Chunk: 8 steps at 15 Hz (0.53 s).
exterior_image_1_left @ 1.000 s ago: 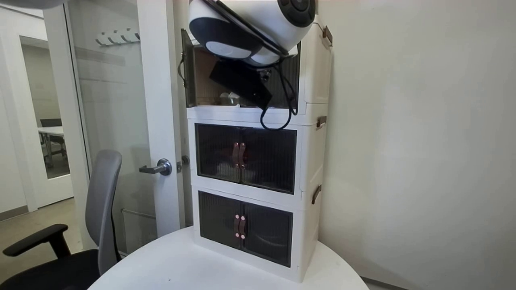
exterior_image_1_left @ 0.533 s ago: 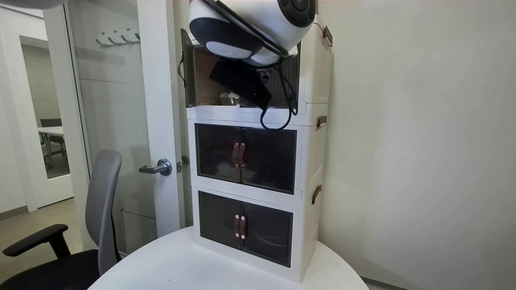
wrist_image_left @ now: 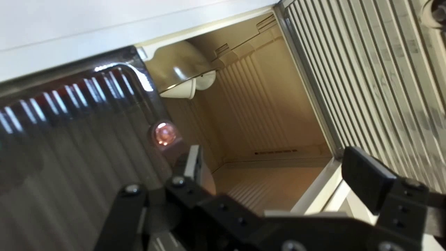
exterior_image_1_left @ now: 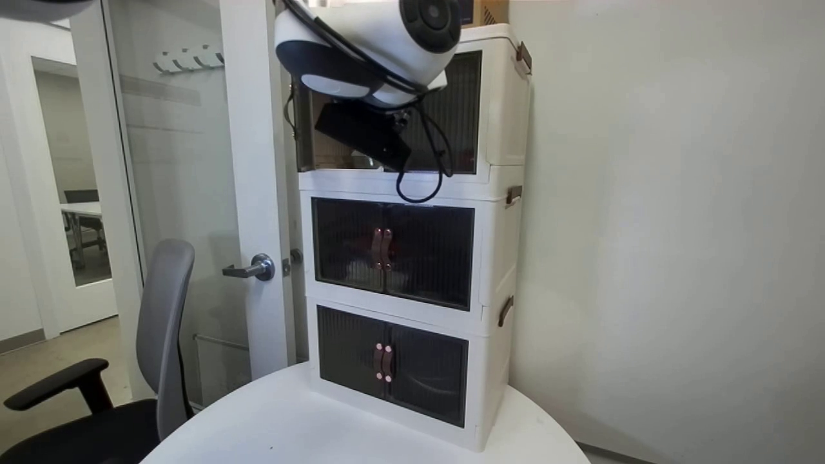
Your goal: Open the upper part of the cabinet doors
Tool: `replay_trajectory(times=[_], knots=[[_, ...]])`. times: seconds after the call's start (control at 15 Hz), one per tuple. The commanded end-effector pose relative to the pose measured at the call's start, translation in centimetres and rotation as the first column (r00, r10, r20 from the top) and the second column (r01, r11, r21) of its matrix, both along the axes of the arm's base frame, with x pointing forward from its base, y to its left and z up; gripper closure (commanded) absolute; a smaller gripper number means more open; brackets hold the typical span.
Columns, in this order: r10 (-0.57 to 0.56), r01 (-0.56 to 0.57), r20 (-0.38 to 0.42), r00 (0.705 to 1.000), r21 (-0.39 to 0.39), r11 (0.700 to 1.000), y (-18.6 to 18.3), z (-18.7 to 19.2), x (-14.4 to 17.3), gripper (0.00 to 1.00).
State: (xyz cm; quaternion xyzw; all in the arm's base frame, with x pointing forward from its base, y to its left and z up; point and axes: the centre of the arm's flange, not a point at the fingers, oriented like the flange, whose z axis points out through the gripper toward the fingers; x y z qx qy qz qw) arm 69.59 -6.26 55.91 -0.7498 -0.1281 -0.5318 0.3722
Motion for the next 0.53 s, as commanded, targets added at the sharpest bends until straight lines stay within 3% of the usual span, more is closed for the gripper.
replay_trajectory(times=[0.0,0.27,0.47], knots=[[0.004,0.001,0.106,0.994,-0.048,0.999,3.0,0.2,1.5,0.0],[0.031,-0.018,0.205,0.978,-0.066,0.998,4.2,0.8,1.4,0.0],[-0.014,0.03,0.238,0.971,-0.067,0.997,3.4,1.4,1.1,0.0]])
